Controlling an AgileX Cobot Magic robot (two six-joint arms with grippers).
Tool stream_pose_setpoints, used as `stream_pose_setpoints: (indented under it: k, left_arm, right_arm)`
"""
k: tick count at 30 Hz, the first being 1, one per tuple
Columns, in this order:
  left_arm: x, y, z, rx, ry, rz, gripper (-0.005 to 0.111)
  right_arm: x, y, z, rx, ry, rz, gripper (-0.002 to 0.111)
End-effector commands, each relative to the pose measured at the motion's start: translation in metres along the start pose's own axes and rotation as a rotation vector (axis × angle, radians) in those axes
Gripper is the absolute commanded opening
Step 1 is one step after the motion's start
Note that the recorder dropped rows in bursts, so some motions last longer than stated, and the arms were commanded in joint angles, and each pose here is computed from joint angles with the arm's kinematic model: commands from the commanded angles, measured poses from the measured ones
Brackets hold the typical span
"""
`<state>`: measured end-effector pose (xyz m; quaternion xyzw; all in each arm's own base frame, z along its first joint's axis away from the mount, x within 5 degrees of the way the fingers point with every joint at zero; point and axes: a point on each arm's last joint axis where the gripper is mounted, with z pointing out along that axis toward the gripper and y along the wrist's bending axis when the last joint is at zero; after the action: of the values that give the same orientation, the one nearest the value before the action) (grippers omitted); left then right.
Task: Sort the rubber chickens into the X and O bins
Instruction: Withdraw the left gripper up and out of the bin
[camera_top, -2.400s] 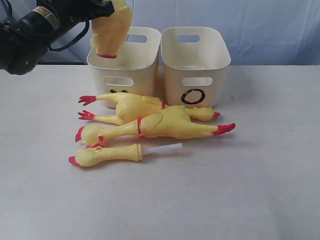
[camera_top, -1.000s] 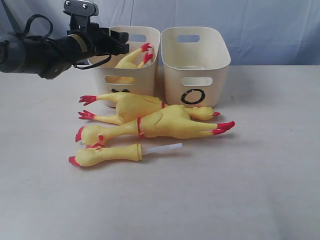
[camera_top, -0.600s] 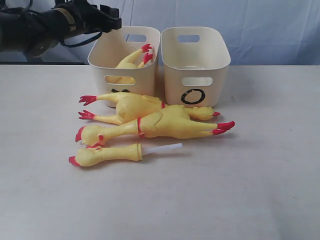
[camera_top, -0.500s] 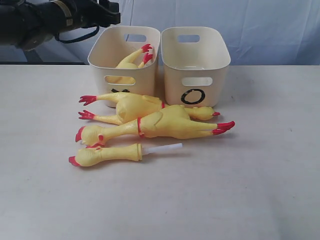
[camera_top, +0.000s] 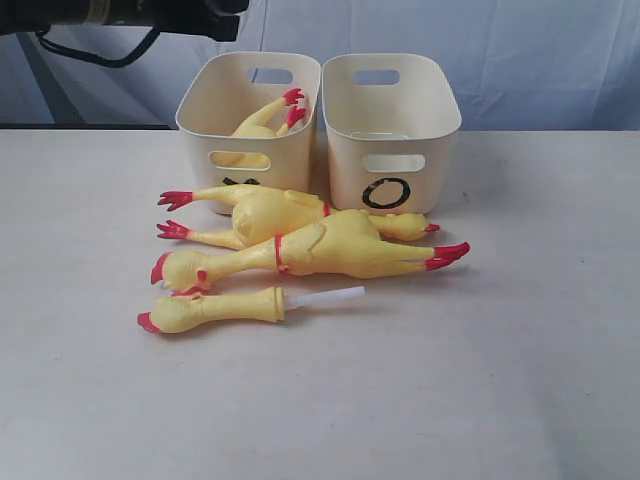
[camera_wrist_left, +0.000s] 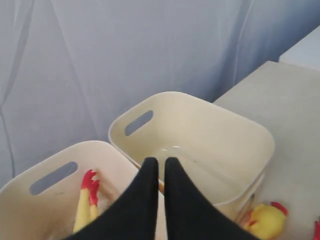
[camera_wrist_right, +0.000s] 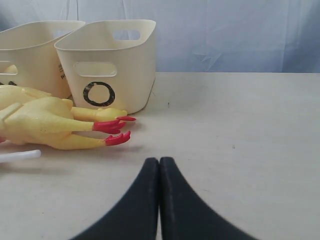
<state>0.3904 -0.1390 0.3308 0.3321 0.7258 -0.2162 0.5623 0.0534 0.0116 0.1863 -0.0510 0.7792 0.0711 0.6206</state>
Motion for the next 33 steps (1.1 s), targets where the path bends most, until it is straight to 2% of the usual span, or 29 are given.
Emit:
stream_pose_setpoints:
  k: [1,12,16,28,33]
  left_arm:
    - [-0.006,-0.016,-0.017,0.073,0.000,-0.013,0.000]
    - [0.020,-0.051,-0.050,0.181,0.060,-0.049,0.000]
    - [0.033,-0.065,-0.066,0.203,0.082,-0.026,0.000]
    - [0.071,-0.085,-0.110,0.026,0.156,-0.034,0.000]
    - [0.100,-0.096,-0.115,0.076,0.219,0.043,0.000]
  right_arm:
    - [0.000,0.000,0.000,-0.004,-0.008,-0.005,-0.001]
    - [0.000,0.000,0.000,-0.004,-0.008,-0.005,-0.001]
    - [0.000,0.000,0.000,-0.004,-0.008,-0.005,-0.001]
    - [0.000,0.000,0.000,-0.004,-0.008,-0.005,-0.001]
    - [0.000,0.000,0.000,-0.004,-0.008,-0.005,-0.001]
